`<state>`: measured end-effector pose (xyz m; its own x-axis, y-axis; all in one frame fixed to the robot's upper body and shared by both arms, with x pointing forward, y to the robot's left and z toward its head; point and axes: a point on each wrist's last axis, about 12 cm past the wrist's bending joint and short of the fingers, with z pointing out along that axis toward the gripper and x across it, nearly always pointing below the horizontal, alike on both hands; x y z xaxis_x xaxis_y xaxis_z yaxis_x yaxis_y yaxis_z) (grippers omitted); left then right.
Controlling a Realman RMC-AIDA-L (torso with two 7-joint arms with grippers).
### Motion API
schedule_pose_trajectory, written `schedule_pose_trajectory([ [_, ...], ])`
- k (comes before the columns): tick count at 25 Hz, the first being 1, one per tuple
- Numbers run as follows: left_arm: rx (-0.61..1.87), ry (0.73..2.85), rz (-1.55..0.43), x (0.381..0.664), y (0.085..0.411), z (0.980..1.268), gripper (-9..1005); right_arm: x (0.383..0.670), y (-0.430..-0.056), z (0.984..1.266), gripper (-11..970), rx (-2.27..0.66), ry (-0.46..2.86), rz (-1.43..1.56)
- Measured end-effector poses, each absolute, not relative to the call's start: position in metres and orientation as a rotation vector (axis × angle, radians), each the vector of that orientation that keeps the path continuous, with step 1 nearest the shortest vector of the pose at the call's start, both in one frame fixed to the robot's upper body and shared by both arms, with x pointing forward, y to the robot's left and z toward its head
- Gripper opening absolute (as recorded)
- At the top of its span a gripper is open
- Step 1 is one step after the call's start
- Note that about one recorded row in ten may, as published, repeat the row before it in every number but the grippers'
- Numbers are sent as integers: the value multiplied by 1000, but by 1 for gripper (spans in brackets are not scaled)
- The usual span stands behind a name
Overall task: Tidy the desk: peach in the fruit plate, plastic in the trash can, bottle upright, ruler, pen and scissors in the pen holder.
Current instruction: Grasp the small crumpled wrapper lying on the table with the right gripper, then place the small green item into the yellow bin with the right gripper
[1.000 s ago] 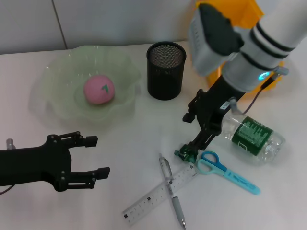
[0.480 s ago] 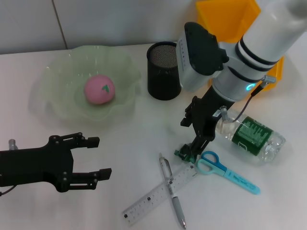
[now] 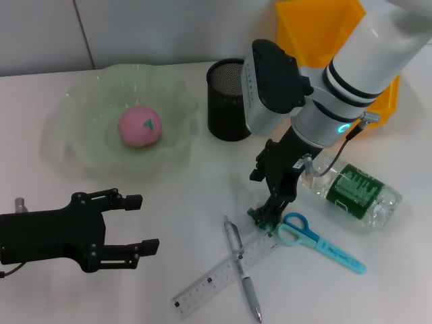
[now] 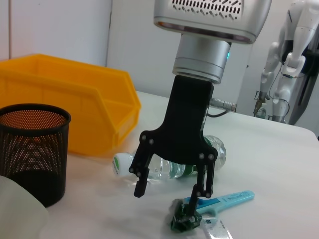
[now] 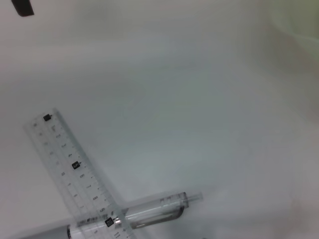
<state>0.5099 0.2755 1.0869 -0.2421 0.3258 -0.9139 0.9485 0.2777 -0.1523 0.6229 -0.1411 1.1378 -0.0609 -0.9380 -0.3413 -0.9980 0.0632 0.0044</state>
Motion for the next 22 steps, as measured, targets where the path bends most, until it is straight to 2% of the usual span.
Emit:
schedule_pose_trajectory([
  [9, 1169, 1736, -965, 510, 276, 1087, 842, 622, -137, 1130, 641, -1962, 2081, 325],
  [15, 1171, 1734, -965, 510, 276, 1087, 842, 622, -138, 1128, 441, -1955, 2091, 323],
  [22, 1173, 1733, -967, 510, 275, 1088, 842, 622, -141, 1131, 295, -1946, 2081, 316],
])
